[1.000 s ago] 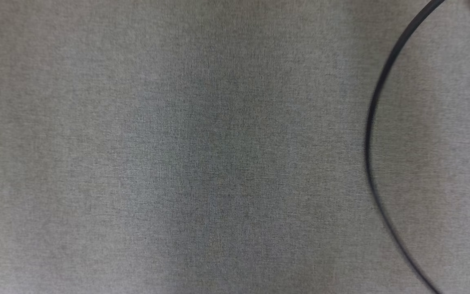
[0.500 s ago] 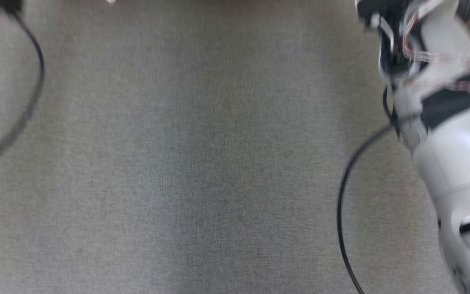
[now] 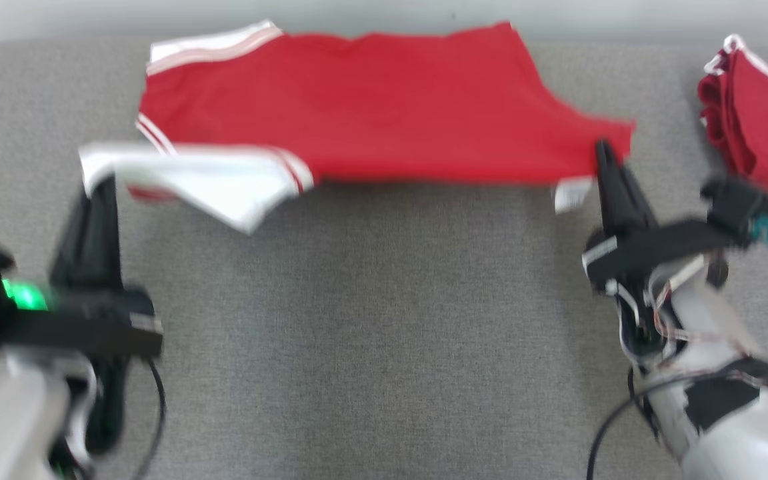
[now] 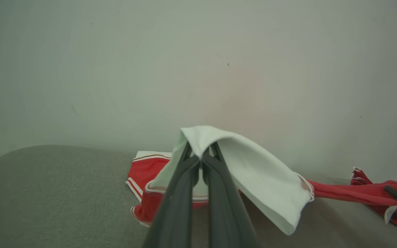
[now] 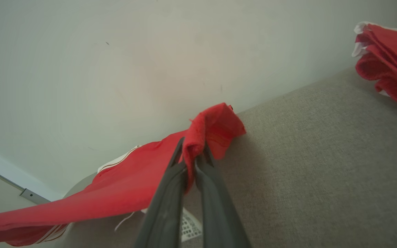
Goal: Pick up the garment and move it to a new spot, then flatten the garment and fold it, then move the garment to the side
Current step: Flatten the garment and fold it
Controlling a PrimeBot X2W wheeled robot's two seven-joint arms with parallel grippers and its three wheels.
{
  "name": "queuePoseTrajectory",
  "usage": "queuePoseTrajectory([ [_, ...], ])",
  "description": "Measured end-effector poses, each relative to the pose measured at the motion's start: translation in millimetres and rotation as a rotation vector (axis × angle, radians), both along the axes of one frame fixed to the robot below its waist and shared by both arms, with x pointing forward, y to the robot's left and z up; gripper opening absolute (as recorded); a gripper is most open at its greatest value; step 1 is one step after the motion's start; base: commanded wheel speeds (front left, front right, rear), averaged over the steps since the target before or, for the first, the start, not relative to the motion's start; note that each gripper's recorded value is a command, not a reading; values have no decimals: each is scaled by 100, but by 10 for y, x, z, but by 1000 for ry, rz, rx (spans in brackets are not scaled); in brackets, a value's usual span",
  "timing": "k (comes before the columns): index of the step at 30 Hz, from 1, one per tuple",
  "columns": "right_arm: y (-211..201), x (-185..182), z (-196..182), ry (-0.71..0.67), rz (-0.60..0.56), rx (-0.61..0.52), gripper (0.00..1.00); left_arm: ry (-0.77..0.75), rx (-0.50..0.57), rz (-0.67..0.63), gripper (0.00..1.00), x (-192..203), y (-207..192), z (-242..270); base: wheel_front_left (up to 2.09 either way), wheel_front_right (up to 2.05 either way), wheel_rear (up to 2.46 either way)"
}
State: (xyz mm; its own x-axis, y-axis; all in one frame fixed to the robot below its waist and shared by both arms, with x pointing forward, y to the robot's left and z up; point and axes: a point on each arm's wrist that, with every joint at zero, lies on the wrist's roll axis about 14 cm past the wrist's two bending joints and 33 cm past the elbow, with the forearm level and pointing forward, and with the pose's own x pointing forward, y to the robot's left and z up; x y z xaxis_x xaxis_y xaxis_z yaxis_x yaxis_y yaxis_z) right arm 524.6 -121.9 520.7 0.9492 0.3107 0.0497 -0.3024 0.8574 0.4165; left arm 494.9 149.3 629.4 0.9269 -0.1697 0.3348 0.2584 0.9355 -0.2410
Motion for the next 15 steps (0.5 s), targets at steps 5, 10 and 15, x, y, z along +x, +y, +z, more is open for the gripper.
queuePoseTrajectory([
  [5,-62,-352,-204,59,-8,18,0,121,-83,39,0,-358,57,-365,0,0,0],
  [10,-166,-678,-390,113,-22,-5,0,207,-169,78,0,-707,73,-649,0,0,0],
  [15,-163,-974,-561,181,-10,-18,0,265,-206,132,0,-972,154,-862,0,0,0],
])
